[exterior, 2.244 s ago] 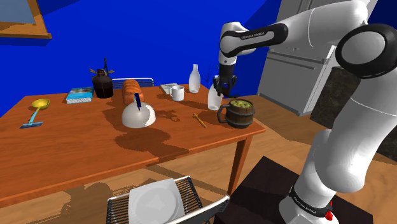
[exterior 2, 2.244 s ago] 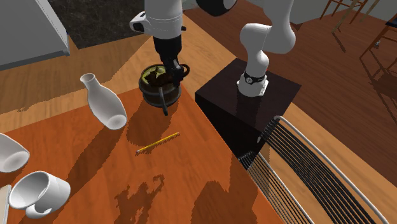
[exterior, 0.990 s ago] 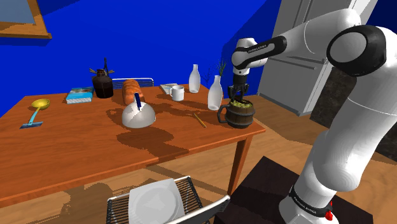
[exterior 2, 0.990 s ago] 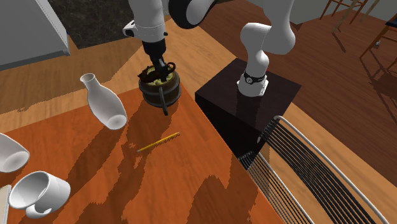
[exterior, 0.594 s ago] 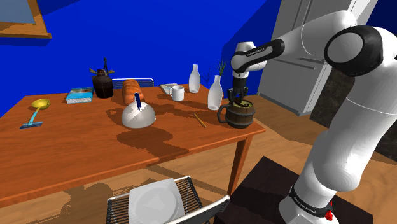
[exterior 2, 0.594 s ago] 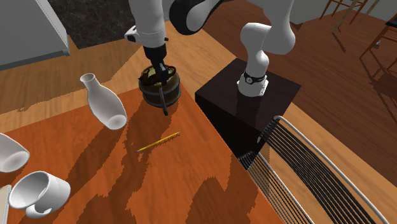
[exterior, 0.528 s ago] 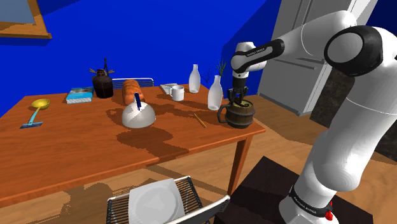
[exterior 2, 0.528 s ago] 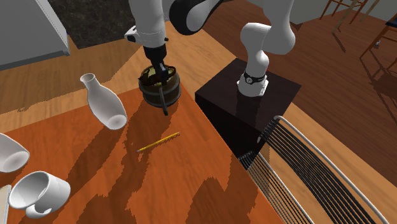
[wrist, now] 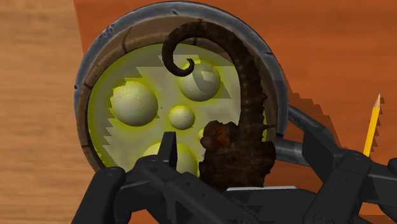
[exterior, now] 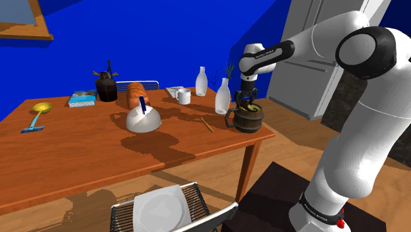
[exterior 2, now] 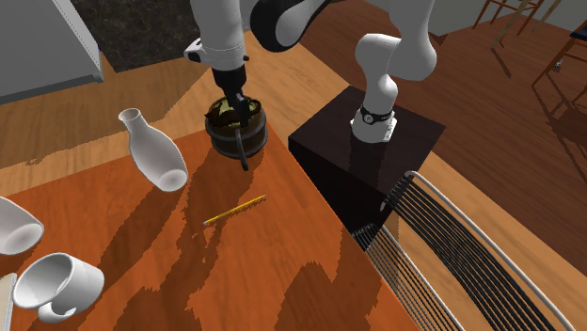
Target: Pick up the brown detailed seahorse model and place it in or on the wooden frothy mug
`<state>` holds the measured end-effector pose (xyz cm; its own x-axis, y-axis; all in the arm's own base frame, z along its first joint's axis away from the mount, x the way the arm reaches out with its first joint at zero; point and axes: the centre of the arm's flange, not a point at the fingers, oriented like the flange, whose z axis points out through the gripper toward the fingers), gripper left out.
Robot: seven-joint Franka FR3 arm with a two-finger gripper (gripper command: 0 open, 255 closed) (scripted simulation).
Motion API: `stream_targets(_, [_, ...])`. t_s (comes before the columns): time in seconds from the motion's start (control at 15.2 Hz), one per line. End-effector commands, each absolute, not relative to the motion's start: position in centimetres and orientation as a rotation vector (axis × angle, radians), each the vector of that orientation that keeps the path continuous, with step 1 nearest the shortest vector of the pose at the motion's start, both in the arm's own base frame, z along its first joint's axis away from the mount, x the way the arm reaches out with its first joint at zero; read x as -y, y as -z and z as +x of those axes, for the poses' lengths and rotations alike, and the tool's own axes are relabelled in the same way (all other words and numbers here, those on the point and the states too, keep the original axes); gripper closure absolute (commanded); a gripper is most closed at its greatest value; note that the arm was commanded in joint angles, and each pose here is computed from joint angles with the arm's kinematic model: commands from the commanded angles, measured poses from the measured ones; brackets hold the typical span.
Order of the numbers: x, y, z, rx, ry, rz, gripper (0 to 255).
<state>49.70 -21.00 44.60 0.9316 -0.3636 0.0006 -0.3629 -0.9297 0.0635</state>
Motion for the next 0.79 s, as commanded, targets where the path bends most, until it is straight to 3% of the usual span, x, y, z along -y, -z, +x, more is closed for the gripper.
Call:
stream_targets(0.0, [21.0,-44.6,49.7,0.570,0.017,3.026,0])
stream_targets(0.26, [20.7,-49.6,49.8,0.570,0.017,3.026,0])
stream_targets(0.73, [20.7,-49.6,49.8,0.570,0.017,3.026,0])
